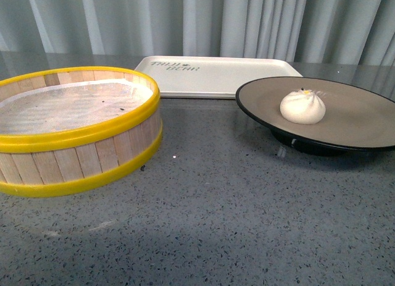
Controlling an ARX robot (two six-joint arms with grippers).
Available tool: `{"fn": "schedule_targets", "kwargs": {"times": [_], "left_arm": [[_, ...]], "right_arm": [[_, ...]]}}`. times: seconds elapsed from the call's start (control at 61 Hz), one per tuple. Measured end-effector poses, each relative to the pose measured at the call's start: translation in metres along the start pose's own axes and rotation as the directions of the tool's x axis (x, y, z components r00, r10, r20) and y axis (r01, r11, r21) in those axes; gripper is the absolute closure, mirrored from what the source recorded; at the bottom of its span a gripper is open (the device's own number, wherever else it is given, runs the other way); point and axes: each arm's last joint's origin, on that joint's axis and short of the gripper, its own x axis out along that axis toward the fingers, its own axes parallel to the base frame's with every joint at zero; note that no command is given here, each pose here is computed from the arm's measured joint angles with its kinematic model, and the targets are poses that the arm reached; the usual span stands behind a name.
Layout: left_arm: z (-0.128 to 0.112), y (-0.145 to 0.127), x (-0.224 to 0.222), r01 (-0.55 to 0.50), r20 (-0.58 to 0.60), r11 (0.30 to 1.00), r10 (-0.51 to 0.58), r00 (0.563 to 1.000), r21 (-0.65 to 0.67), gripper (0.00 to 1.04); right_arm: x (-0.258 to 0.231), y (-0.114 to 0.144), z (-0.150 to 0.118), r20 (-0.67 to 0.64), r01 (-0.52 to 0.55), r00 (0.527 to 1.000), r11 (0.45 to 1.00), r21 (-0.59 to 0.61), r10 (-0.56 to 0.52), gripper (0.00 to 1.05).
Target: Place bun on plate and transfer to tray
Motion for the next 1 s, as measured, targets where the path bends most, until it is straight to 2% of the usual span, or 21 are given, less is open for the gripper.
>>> {"fn": "schedule_targets", "kwargs": {"times": [0.229, 0.491, 0.999], "left_arm": [[0.0, 0.0, 0.0, 0.0, 0.0, 1.0, 0.0, 1.0, 0.0, 0.07], [0.0, 0.0, 0.0, 0.0, 0.0, 1.0, 0.0, 1.0, 0.0, 0.07], [0.0, 0.0, 0.0, 0.0, 0.0, 1.0, 0.0, 1.0, 0.0, 0.07]], "right_arm": [[0.025, 0.0, -0.029, -0.124, 0.017, 0.992, 0.999, 0.03, -0.013, 0.08], [0.036, 0.001, -0.039, -0.164, 0.013, 0.986, 0.999, 0.049, -0.005, 0.1], [0.038, -0.008, -0.034, -0.151, 0.014, 0.989, 0.996, 0.084, -0.001, 0.92]]}}
